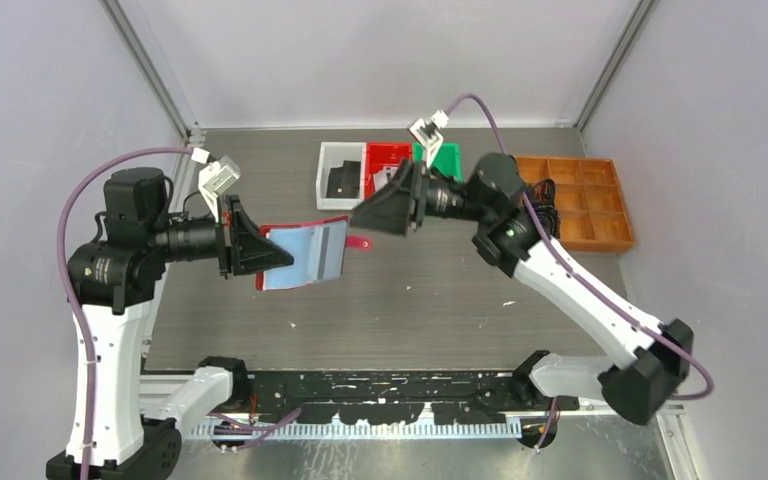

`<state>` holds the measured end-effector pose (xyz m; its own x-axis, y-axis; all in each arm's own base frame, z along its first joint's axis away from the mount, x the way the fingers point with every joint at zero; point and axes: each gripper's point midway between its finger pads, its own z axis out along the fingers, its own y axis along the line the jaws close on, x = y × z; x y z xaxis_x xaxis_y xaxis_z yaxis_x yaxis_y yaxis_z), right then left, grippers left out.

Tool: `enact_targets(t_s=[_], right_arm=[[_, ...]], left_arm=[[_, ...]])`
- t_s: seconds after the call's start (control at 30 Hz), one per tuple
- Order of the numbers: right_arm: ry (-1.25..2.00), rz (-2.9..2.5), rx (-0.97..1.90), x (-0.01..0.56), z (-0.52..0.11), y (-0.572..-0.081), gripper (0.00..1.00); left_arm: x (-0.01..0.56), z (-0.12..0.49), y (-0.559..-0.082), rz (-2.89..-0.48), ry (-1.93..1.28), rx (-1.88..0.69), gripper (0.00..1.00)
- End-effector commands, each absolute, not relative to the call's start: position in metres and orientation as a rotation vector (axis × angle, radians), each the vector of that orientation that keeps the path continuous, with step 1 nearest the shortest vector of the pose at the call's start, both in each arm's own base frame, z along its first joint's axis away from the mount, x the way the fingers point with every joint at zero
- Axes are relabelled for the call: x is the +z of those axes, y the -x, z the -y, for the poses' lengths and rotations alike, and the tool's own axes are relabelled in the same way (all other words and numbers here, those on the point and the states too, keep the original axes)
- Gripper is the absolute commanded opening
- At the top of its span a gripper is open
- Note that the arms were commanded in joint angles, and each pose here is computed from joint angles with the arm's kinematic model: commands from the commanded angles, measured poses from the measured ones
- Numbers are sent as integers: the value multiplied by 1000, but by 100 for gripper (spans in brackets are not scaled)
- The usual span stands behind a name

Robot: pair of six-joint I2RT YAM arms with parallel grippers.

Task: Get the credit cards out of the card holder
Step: Remove the credit card from the card holder.

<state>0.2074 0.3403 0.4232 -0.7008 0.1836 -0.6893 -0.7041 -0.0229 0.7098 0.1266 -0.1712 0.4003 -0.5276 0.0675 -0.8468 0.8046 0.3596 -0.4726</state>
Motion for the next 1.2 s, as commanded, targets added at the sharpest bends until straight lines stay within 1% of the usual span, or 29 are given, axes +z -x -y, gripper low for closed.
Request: enact_targets(t_s=[0.0,0.1,0.27,0.43,0.57,0.67,0.7,0.8,0.97,1.1,1.17], right_arm=[[565,-1676,1787,396,-331,-171,96],[570,-1695,1795,387,-326,-155,96],[567,-1726,1791,372,-325,-142,95],[524,-1791,1747,347,-327,-146,95],[498,-1726,1773,348,-329,-149,95],[497,-1663,1822,353,-334,-150,91],[496,-1639,1849,356,-335,-150,89],[458,-1549,1947,370,-337,-149,76],[451,-1436,2046,395,-333,-142,46],[460,-1359,2104,410,-324,-131,33],[470,-1352,2113,414,-322,-127,24]], left_arm=[[416,179,-111,-1732,-833,-1328,0],[418,181,-113,-1710,-828,-1363,0],[418,185,-121,-1707,-789,-1433,0],[425,187,-117,-1684,-780,-1503,0],[431,188,-108,-1687,-776,-1564,0],[435,188,-101,-1697,-773,-1601,0],[435,188,-99,-1704,-769,-1614,0],[432,188,-96,-1729,-755,-1655,0],[427,187,-95,-1754,-721,-1656,0],[415,188,-103,-1780,-679,-1640,0],[410,188,-109,-1785,-665,-1615,0]])
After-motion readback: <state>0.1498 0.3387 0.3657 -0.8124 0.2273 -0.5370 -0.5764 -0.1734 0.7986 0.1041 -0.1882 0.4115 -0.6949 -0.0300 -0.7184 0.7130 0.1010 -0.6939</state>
